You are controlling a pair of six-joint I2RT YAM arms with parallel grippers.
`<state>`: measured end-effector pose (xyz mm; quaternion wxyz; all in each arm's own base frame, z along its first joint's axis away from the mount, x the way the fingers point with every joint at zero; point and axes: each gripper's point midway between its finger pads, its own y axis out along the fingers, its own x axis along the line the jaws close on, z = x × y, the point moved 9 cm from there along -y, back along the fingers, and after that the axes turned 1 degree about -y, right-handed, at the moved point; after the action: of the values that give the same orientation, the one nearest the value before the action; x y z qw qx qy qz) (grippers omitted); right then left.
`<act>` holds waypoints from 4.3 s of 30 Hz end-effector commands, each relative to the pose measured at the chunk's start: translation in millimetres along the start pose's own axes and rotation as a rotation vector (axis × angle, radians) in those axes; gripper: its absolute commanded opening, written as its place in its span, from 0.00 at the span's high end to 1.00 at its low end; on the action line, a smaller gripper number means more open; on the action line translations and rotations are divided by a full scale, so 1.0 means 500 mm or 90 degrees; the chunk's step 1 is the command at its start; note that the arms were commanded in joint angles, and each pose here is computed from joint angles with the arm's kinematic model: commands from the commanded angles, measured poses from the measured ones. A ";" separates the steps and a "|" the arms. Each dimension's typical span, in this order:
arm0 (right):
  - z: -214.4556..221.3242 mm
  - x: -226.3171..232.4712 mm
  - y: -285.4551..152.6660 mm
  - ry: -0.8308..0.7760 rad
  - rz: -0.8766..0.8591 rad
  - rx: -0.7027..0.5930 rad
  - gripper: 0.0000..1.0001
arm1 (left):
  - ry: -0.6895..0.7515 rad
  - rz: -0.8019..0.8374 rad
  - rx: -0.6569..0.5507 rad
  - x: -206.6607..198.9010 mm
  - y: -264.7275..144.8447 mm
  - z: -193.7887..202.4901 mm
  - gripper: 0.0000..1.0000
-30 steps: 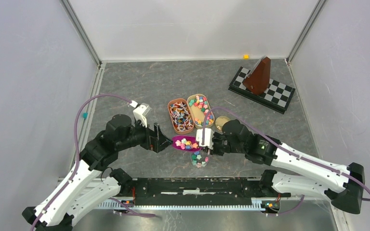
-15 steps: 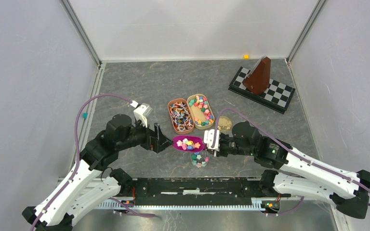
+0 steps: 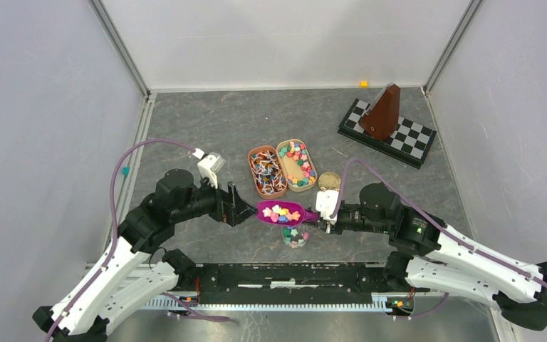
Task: Pack the candies
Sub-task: Place the fake candies in the packing bottle.
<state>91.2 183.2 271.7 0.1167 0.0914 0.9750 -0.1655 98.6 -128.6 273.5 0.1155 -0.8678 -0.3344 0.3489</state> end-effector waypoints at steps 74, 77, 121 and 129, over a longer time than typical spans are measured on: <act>0.078 0.019 -0.026 0.235 0.059 0.550 1.00 | 0.028 -0.012 -0.069 0.010 -0.043 0.021 0.00; 0.076 0.021 -0.022 0.236 0.062 0.563 1.00 | 0.028 -0.009 -0.070 0.009 -0.044 0.021 0.00; -0.045 -0.022 0.075 0.012 -0.021 0.144 1.00 | -0.006 -0.012 0.012 0.015 0.011 0.017 0.00; -0.069 -0.015 0.060 -0.016 -0.039 0.050 1.00 | -0.009 -0.022 0.024 0.021 0.020 0.022 0.00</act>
<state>101.1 216.7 275.1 0.0856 0.0811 0.9519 -0.2827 99.1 -126.3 250.5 0.1500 -0.8483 -0.3521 0.3659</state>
